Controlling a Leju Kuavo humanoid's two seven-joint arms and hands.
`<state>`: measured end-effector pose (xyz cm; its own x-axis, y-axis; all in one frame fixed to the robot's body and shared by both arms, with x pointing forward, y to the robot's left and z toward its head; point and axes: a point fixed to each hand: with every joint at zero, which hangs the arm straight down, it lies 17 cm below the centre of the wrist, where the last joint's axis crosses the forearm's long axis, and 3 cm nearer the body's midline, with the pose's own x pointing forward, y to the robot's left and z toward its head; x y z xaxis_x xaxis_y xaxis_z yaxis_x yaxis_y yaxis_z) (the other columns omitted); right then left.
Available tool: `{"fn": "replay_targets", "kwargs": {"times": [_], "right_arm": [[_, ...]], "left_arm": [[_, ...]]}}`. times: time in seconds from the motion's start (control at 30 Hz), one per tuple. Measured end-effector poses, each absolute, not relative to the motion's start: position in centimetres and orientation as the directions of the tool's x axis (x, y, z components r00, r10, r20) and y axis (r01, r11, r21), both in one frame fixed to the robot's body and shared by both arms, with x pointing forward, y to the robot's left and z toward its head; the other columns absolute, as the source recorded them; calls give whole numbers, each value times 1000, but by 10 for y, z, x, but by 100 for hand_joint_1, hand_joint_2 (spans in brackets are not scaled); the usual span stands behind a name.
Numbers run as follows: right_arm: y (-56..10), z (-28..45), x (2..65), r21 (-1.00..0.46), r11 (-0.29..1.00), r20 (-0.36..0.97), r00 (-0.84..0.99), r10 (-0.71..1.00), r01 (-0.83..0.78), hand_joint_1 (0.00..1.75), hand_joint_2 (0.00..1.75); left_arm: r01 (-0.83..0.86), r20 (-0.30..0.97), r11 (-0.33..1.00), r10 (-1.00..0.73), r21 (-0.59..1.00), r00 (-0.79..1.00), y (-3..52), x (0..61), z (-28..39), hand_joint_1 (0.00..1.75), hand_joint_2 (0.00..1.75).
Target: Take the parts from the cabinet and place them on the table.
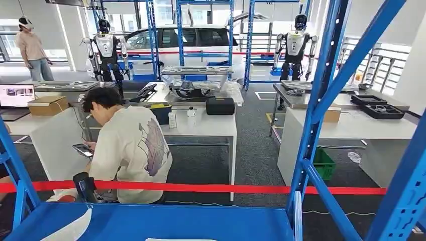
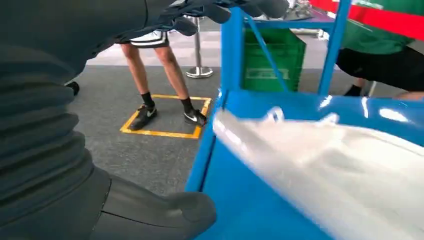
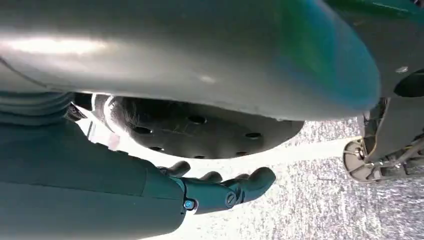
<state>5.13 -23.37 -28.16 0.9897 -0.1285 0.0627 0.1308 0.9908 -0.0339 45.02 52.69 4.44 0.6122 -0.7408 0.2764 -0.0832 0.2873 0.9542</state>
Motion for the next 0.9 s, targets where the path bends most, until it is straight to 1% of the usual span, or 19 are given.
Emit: {"fn": "replay_targets", "kwargs": {"times": [0.4, 0.5, 0.7, 0.9], "right_arm": [[-231, -281, 52, -29, 989, 61, 988, -141, 143, 0, 0], [-231, -281, 50, -29, 989, 54, 989, -141, 143, 0, 0], [-231, -281, 53, -29, 989, 66, 988, -140, 142, 0, 0], [-231, -281, 54, -29, 989, 70, 988, -140, 143, 0, 0]], "left_arm": [[-121, 282, 270, -704, 955, 652, 560, 443, 41, 0, 175], [-132, 270, 244, -713, 961, 647, 565, 442, 46, 0, 175], [-141, 214, 161, -752, 977, 623, 573, 460, 72, 0, 175], [-154, 214, 150, -764, 977, 609, 570, 474, 84, 0, 175]]}}
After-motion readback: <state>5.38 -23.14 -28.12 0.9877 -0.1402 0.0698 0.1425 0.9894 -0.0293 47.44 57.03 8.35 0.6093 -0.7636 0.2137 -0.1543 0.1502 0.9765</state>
